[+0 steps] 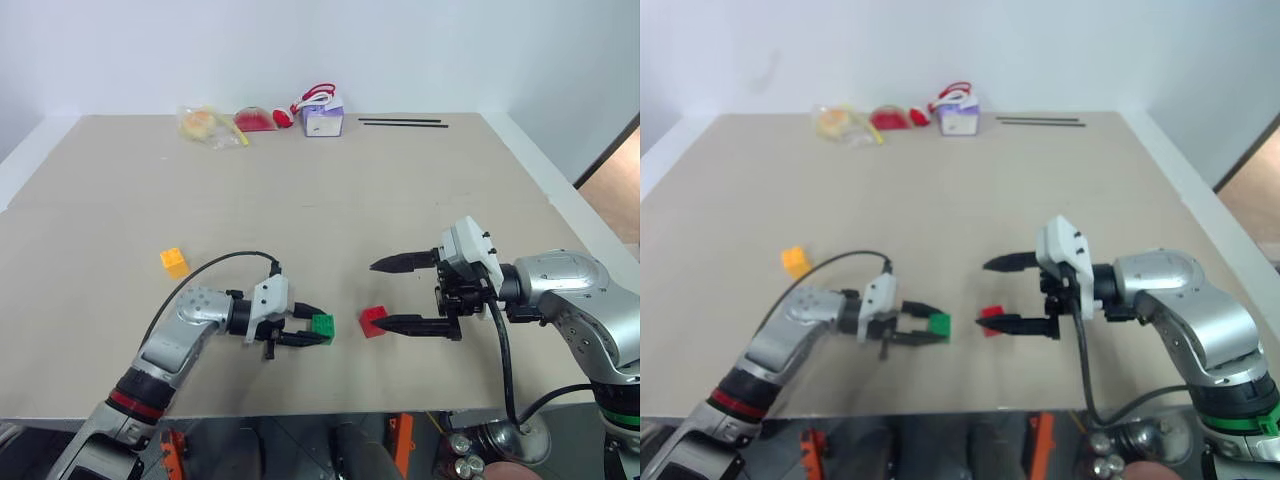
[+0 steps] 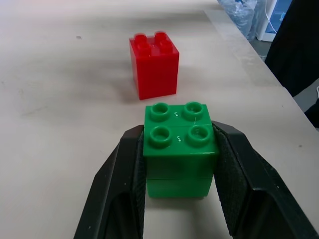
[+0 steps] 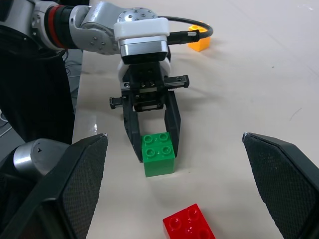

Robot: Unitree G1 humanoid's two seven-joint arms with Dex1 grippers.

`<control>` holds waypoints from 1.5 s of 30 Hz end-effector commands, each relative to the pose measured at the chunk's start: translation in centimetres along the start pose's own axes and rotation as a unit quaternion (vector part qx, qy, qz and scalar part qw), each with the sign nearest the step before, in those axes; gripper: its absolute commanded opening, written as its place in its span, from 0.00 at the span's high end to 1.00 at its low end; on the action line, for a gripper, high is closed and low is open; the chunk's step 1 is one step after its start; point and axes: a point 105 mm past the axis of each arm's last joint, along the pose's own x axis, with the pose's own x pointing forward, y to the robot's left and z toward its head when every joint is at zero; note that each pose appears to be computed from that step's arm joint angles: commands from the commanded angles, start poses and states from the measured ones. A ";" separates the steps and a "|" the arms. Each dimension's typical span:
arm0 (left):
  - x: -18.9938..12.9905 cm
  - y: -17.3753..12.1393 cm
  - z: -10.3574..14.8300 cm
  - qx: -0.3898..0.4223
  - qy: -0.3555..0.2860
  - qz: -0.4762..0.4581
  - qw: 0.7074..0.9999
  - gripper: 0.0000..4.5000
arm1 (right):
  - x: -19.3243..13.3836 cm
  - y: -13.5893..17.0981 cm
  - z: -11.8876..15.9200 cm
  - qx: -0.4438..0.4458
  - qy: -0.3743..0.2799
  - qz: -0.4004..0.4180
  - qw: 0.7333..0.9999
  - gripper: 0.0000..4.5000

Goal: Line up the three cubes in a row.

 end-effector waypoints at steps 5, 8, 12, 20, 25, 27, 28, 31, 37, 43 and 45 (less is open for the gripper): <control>-0.1 0.1 0.5 0.006 0.001 0.004 1.000 0.41 | -0.6 0.0 1.4 -0.031 -0.009 -0.007 0.999 0.00; -0.2 0.1 0.5 0.005 0.000 0.003 1.000 0.19 | -0.6 0.0 1.4 -0.031 -0.009 -0.007 0.999 0.00; -0.4 0.4 1.0 0.015 -0.010 0.013 1.000 0.01 | -0.6 -0.1 1.4 -0.032 -0.010 -0.008 0.999 0.00; -2.9 2.2 5.4 -0.023 -0.122 0.102 0.987 0.01 | -0.6 -0.7 2.9 -0.026 -0.059 -0.016 0.998 0.00; -5.2 6.1 7.8 -0.020 -0.173 0.343 0.923 0.01 | -0.3 -2.8 3.6 -0.036 -0.089 -0.067 0.993 0.00; -7.5 8.1 7.4 -0.026 -0.155 0.501 0.851 0.01 | 0.2 -3.9 3.7 -0.037 -0.101 -0.090 0.990 0.00; -8.6 8.5 7.2 -0.028 -0.150 0.557 0.816 0.01 | 0.4 -4.2 3.8 -0.038 -0.104 -0.093 0.989 0.00; -11.0 8.7 6.5 -0.043 -0.126 0.667 0.733 0.01 | 1.0 -4.9 4.1 -0.044 -0.110 -0.090 0.989 0.00; -15.5 8.0 3.9 -0.059 -0.059 0.791 0.606 0.01 | 2.3 -5.6 4.8 -0.059 -0.112 -0.058 0.990 0.00; -16.4 7.4 0.5 -0.113 -0.010 0.812 0.572 0.01 | 3.3 -5.9 5.0 -0.067 -0.110 -0.035 0.991 0.00; -16.3 7.4 -0.2 -0.129 -0.008 0.810 0.572 0.01 | 3.4 -6.0 5.1 -0.067 -0.112 -0.031 0.991 0.00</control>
